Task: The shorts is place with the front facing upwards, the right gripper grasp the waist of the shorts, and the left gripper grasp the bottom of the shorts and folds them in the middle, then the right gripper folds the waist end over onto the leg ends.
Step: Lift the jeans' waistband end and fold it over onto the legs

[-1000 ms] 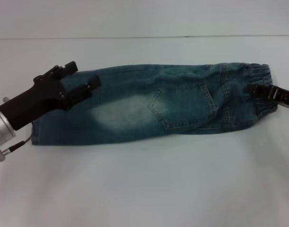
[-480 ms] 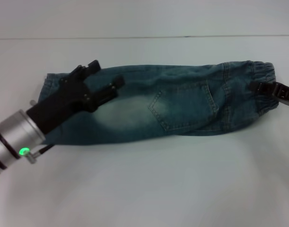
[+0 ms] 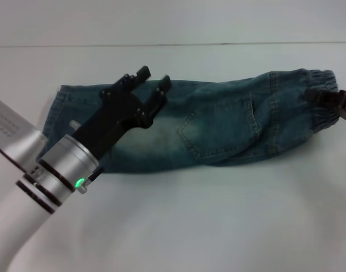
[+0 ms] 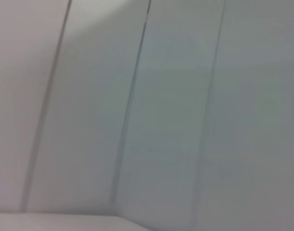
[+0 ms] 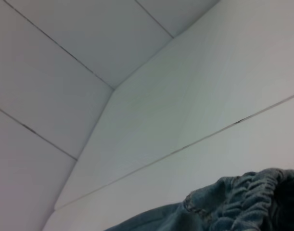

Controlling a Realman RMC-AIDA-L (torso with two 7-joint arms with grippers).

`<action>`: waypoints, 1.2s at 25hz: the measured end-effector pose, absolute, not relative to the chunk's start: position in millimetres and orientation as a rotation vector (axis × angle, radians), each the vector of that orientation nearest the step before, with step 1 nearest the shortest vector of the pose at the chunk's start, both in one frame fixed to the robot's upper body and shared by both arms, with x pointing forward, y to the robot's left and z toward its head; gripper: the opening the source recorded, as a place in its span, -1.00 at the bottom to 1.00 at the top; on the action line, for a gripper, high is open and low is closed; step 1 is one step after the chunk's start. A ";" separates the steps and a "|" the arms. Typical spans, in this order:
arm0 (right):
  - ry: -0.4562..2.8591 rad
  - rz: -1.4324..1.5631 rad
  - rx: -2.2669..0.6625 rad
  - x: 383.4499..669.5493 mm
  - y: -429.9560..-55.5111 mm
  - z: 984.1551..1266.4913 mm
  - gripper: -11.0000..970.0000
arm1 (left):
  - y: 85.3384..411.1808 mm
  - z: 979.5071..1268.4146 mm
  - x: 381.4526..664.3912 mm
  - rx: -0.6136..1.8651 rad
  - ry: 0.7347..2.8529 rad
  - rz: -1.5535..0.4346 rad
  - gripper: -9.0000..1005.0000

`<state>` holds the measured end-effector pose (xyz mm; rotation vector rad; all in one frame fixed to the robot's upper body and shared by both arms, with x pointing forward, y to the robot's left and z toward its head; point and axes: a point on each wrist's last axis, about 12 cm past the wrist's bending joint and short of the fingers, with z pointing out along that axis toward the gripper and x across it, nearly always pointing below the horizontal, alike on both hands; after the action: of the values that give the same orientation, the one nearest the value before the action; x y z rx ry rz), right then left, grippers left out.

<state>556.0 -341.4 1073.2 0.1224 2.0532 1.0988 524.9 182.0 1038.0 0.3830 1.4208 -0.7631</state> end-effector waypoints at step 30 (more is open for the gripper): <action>1.721 1.498 -0.147 571.0 -313.8 1157.6 -0.70 | 115.5 1012.5 520.8 0.502 1.656 -0.448 -0.98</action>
<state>571.0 -313.8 1157.6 -0.1471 1.7213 1.4979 520.8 115.5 1012.5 0.5024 1.6557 -0.4482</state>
